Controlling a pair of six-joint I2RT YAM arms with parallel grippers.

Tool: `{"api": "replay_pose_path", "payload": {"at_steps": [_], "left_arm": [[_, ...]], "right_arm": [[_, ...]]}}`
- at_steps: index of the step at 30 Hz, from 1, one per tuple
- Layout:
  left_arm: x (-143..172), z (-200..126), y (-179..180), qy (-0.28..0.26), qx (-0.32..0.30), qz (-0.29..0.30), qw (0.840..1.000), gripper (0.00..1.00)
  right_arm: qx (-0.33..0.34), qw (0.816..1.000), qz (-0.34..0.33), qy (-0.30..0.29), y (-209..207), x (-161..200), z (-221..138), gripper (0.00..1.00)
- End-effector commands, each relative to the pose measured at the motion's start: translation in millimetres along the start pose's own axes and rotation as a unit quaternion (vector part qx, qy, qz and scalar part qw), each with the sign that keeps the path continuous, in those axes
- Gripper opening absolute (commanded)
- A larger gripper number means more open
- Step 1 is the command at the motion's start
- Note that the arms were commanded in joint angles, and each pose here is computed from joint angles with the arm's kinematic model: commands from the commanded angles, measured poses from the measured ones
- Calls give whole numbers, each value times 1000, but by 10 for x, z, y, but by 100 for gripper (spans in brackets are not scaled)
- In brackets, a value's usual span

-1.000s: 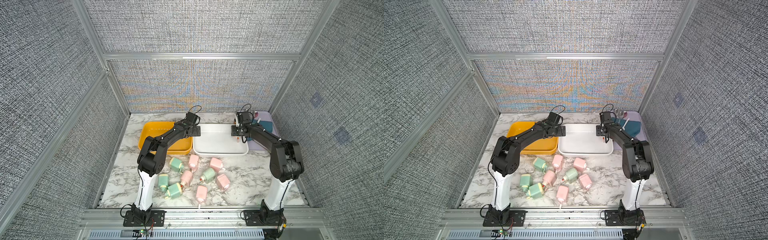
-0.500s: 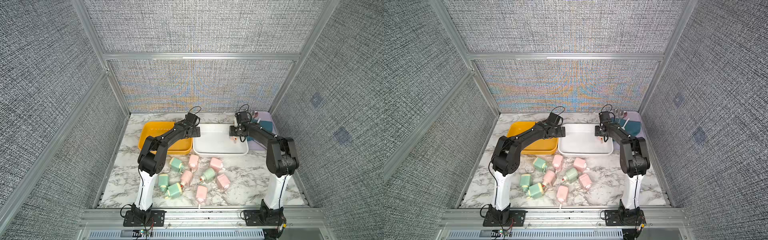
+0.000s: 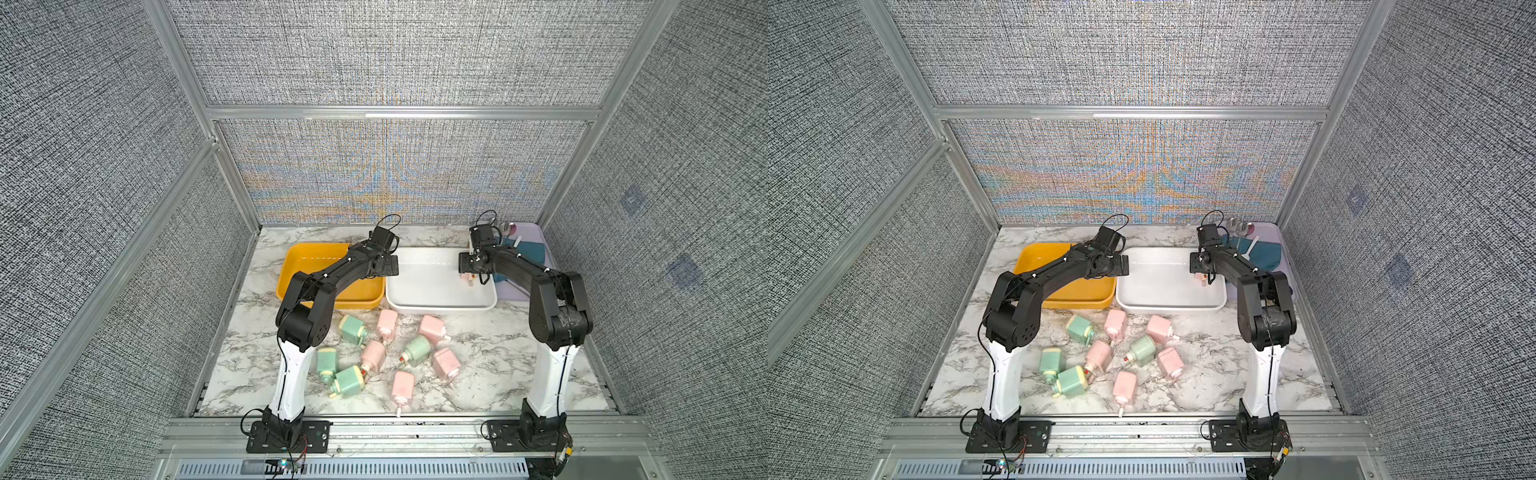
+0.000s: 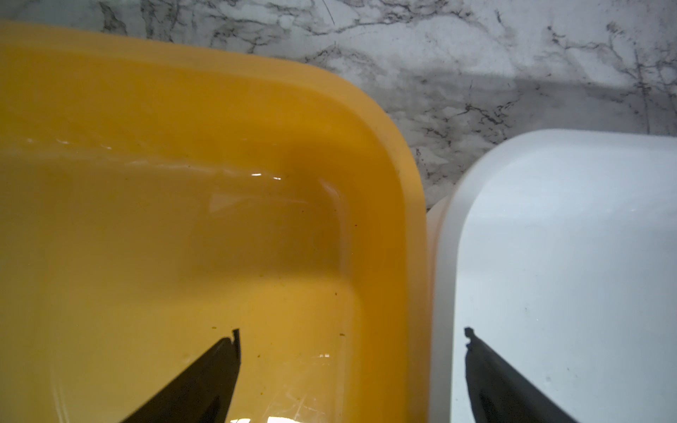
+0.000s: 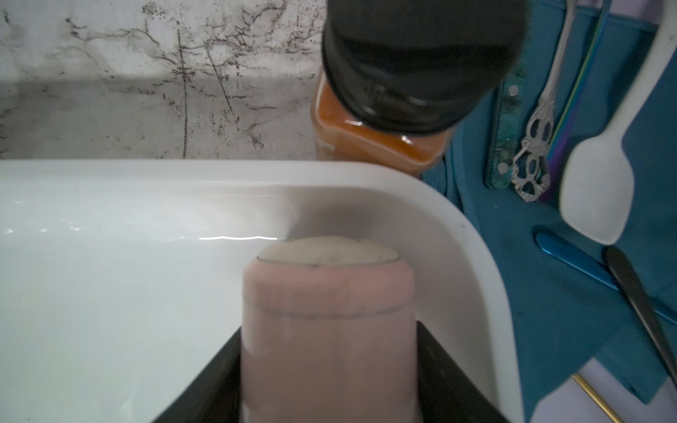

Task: Place the pencil sharpeners by color into the storage box
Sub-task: Place the pencil sharpener in the storage box.

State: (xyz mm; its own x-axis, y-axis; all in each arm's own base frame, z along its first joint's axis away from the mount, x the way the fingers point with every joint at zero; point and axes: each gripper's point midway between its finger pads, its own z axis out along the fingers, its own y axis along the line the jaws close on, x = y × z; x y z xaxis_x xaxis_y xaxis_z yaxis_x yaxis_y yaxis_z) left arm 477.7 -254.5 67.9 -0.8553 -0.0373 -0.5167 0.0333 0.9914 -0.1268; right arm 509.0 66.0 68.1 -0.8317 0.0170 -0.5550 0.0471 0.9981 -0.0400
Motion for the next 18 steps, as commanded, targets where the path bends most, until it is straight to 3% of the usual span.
{"api": "replay_pose_path", "payload": {"at_steps": [1,5,11,18], "left_arm": [[20,-6,53,6,-11,-2,1000,99],[21,-4,73,7,-13,-5,1000,99],[23,-9,87,9,-14,-8,1000,99],[47,11,-36,21,18,-13,1000,99]], "right_arm": [[13,1000,-5,-3,-48,-33,-51,66],[26,1000,-6,-8,-91,-59,-63,61],[27,1000,-11,-8,-83,-63,-73,61],[28,999,-13,-6,-38,-60,-53,71]]}}
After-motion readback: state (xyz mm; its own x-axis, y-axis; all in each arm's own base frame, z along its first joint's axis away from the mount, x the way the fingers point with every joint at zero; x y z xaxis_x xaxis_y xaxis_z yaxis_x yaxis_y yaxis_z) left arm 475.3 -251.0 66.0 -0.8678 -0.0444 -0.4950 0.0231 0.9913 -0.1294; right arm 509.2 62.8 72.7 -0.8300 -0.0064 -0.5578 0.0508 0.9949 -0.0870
